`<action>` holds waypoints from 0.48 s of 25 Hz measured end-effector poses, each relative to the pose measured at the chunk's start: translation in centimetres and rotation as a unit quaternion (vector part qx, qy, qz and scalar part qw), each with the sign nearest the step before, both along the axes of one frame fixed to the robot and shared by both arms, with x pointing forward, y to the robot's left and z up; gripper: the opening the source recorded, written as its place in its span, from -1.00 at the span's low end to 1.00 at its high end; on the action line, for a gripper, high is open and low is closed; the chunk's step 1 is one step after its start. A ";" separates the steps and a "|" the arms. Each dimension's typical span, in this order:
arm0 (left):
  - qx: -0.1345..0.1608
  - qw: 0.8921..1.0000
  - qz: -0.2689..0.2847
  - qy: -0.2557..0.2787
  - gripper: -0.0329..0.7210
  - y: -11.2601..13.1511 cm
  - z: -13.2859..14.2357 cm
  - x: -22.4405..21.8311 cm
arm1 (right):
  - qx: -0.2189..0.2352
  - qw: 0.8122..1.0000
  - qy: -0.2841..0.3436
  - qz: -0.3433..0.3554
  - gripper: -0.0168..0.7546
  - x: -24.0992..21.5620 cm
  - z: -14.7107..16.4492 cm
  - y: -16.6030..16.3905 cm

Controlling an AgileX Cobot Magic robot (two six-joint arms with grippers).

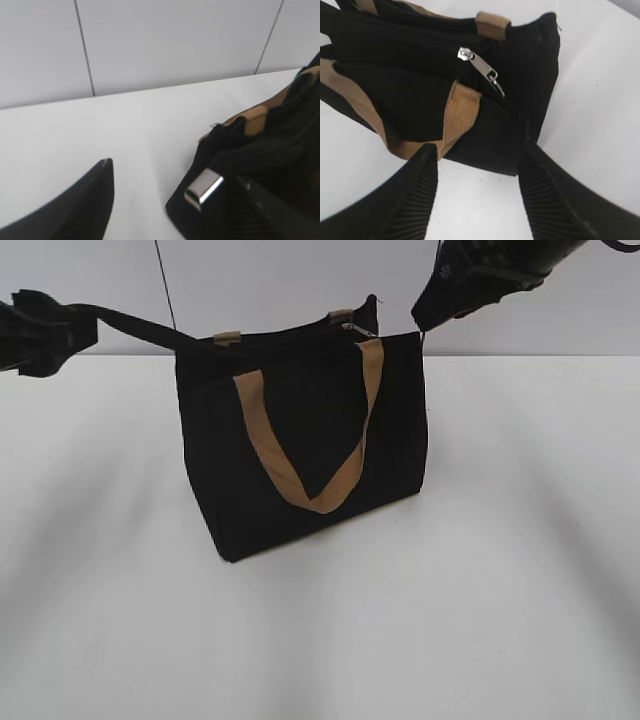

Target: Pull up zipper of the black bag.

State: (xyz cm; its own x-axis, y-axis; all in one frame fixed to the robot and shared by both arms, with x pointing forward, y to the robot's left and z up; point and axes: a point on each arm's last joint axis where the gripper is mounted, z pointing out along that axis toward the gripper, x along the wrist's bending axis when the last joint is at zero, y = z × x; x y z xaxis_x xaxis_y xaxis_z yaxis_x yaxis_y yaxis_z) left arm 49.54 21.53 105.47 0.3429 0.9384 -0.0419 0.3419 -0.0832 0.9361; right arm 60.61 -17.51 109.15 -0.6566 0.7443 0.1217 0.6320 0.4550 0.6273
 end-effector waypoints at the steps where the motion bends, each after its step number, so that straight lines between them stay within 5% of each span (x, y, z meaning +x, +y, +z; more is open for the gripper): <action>1: 0.000 1.000 0.015 0.015 0.37 0.3 0.0 -0.3 | -0.004 1.000 0.007 -0.003 0.07 -0.1 -0.1 -0.1; 6: -0.011 0.992 0.078 0.101 0.36 1.4 -0.5 -1.5 | -0.021 0.999 0.026 -0.005 0.07 -0.3 -0.4 -0.3; 12: -0.013 0.977 0.091 0.195 0.35 0.5 -1.8 -2.8 | -0.023 0.999 0.042 -0.003 0.07 -0.6 -0.5 -0.4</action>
